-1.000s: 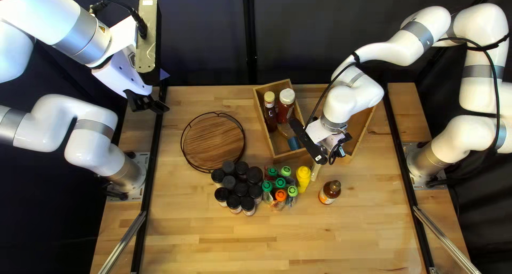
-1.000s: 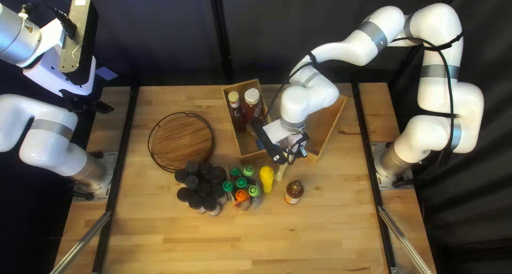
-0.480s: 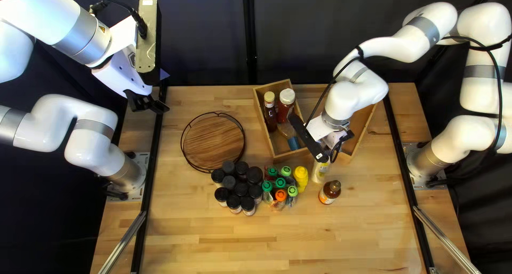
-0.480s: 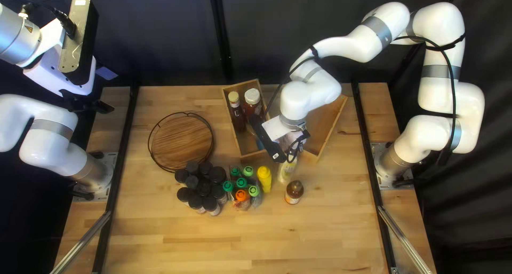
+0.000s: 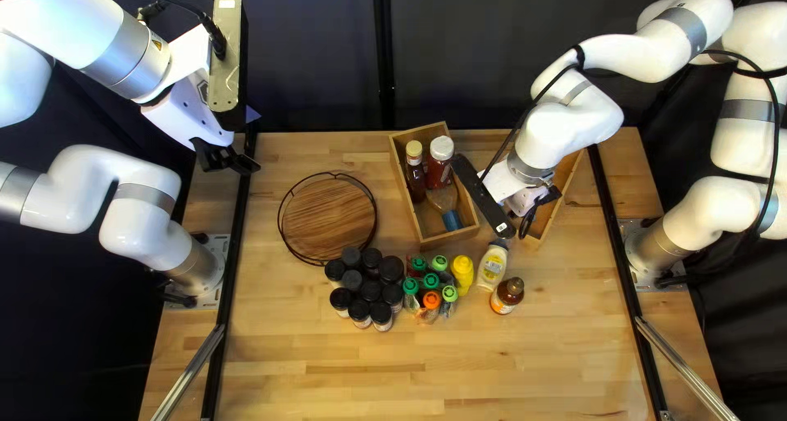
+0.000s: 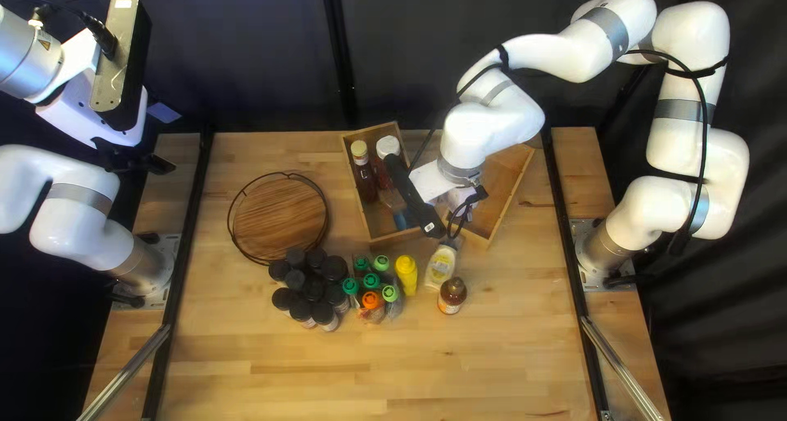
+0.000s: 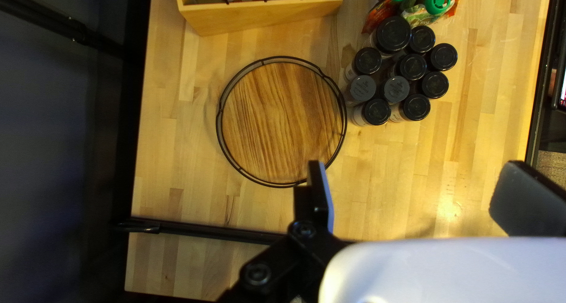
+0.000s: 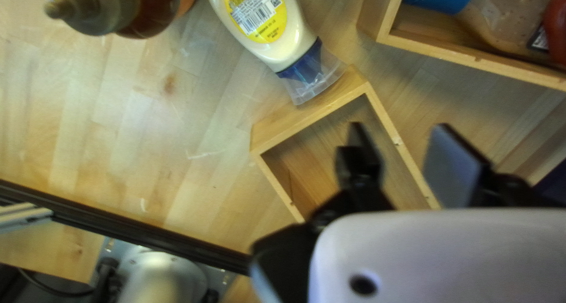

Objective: Separate condiments, baby food and spices and place it in 3 different racks/containers

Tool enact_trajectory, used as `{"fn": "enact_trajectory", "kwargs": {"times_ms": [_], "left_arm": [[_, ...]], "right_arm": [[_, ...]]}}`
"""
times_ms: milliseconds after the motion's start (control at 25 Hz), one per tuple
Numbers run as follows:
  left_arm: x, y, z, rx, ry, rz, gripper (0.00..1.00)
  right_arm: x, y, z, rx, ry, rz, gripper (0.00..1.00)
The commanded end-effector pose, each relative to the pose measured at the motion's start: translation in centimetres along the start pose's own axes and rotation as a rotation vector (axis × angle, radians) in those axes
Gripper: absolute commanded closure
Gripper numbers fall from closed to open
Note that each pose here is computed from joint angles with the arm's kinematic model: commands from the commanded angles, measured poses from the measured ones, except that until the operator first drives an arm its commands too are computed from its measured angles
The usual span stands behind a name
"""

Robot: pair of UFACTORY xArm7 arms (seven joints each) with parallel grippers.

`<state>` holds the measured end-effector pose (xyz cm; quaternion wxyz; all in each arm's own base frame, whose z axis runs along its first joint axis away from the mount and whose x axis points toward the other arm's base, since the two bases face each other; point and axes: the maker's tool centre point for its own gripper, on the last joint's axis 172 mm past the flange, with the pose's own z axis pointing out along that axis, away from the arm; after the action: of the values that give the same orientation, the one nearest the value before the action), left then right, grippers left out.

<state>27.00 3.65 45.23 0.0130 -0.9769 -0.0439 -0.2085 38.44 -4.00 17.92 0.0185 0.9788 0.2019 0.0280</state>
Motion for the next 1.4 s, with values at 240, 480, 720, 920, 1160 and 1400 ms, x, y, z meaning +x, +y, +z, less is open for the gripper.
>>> {"fn": "enact_trajectory", "kwargs": {"times_ms": [240, 480, 720, 920, 1160, 1400], "left_arm": [[0.0, 0.0, 0.0, 0.000, 0.000, 0.000, 0.00], [0.0, 0.0, 0.0, 0.000, 0.000, 0.000, 0.00], [0.0, 0.0, 0.0, 0.000, 0.000, 0.000, 0.00], [0.0, 0.0, 0.0, 0.000, 0.000, 0.000, 0.00], [0.0, 0.0, 0.0, 0.000, 0.000, 0.000, 0.00], [0.0, 0.0, 0.0, 0.000, 0.000, 0.000, 0.00]], "right_arm": [[4.5, -6.1, -6.9, 0.023, 0.115, 0.168, 0.00], [7.4, -10.3, -9.1, -0.045, 0.100, 0.375, 0.00], [6.2, -15.1, -7.6, -0.127, 0.071, 0.579, 0.00], [4.6, -16.6, -5.3, -0.144, 0.049, 0.675, 0.00], [3.9, -15.5, -1.4, -0.130, 0.024, 0.739, 0.00], [4.1, -13.7, 2.3, -0.105, 0.019, 0.755, 0.00]]}}
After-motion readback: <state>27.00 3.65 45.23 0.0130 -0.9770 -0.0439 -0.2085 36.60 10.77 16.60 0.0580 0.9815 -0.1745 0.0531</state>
